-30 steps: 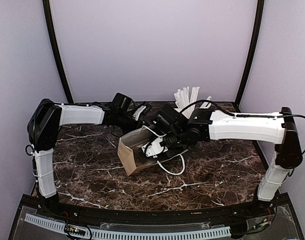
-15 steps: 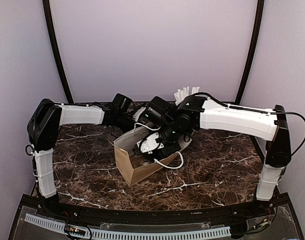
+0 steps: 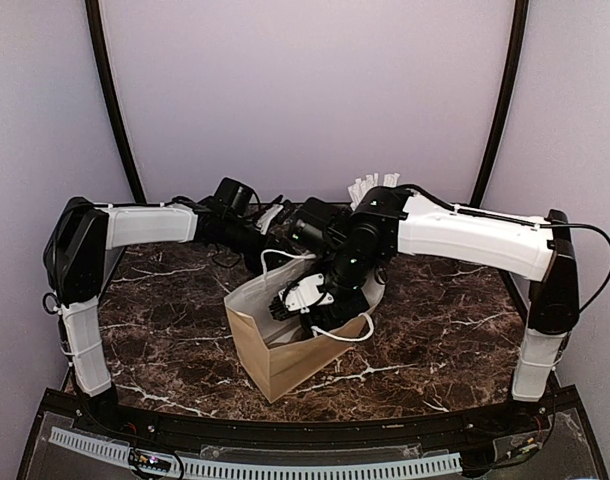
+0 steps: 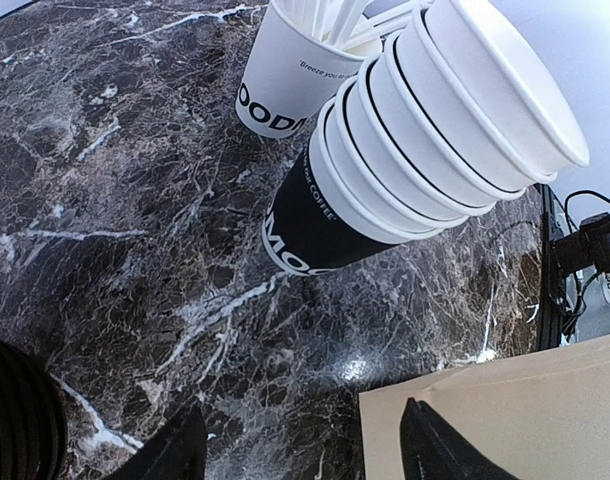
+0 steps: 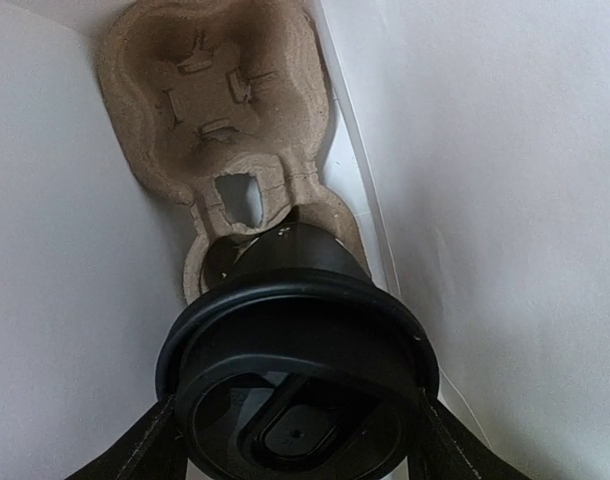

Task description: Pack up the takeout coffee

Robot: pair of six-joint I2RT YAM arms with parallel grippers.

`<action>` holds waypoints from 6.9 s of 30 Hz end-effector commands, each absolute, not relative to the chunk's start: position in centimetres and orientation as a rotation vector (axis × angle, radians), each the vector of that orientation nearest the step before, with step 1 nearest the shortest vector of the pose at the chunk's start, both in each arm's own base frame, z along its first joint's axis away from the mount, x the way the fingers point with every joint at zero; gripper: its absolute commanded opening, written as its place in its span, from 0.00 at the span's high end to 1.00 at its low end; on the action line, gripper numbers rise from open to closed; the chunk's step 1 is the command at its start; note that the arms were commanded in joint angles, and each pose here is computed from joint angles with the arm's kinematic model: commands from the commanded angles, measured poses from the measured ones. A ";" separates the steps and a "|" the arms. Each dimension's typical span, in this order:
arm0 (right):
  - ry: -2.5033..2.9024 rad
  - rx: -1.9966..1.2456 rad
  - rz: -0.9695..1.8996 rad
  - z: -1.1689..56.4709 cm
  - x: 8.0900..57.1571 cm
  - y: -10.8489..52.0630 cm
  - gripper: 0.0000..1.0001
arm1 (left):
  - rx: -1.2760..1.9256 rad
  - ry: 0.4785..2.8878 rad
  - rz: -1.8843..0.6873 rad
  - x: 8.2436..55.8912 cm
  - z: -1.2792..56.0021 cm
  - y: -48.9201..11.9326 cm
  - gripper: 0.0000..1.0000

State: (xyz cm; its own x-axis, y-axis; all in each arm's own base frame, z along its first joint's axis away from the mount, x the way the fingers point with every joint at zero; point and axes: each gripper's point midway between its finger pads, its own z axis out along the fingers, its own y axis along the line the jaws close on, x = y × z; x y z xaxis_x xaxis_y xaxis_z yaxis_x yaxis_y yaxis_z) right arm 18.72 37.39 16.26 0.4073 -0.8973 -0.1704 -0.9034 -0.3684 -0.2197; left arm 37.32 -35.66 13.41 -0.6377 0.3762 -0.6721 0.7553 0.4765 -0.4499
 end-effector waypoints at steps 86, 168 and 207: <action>1.890 -2.700 0.023 6.9 16.5 31.3 1.00 | 0.942 2.235 -1.029 34.4 17.5 -33.6 0.31; 1.557 -1.561 -0.240 41.5 24.9 24.0 0.01 | 1.230 1.972 -0.774 23.7 31.5 -36.2 1.00; 1.785 -1.520 -0.284 36.1 31.9 23.2 0.01 | 1.095 1.888 -0.624 21.6 31.2 -29.7 1.00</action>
